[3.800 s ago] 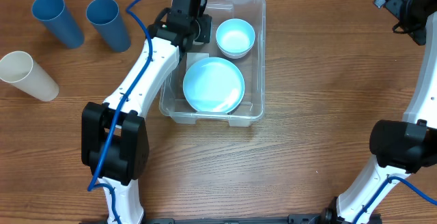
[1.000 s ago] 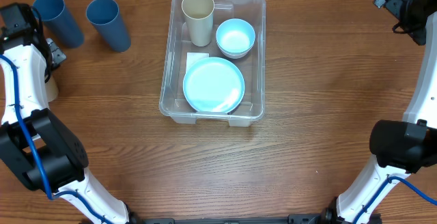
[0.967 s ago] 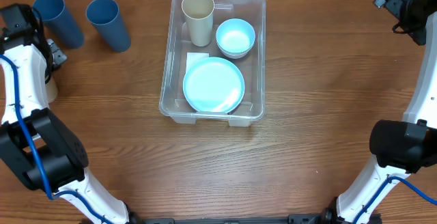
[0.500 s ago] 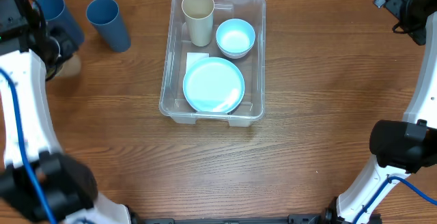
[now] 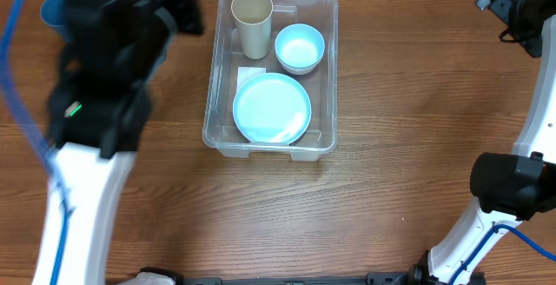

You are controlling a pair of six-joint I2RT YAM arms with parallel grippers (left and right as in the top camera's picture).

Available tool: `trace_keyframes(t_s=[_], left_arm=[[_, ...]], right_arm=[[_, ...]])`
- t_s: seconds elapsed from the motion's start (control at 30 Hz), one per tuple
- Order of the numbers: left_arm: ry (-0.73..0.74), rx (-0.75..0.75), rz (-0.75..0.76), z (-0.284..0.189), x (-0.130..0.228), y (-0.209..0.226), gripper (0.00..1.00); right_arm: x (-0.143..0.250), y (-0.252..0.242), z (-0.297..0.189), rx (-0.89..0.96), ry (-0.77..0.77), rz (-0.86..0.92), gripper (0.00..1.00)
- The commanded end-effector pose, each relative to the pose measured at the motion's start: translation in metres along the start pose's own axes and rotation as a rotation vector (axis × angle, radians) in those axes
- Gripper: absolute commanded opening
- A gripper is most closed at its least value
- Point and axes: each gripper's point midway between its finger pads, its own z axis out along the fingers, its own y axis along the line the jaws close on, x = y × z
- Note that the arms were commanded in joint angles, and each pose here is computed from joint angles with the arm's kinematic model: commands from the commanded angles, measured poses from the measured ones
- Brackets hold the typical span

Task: Pack container
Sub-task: 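Grasp the second cream cup with the left gripper, then lower the cream cup into the first cream cup in the bin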

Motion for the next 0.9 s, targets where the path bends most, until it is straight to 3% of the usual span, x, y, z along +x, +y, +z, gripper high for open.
trace_keyframes(t_s=[0.0,0.1,0.23,0.87], left_arm=[[0.066,0.017,0.052,0.057,0.036,-0.014,0.04],[0.163,0.031,0.061,0.094,0.08,-0.023,0.04],[0.223,0.03,0.068,0.113,0.107,-0.026,0.04],[0.421,0.008,0.077,0.118,0.167,-0.019,0.05]], right_arm=[[-0.007,0.001,-0.016,-0.014,-0.045,0.007,1.0],[-0.007,0.001,-0.016,-0.014,-0.045,0.007,1.0],[-0.007,0.001,-0.016,-0.014,-0.045,0.007,1.0],[-0.007,0.001,-0.016,-0.014,-0.045,0.007,1.0]])
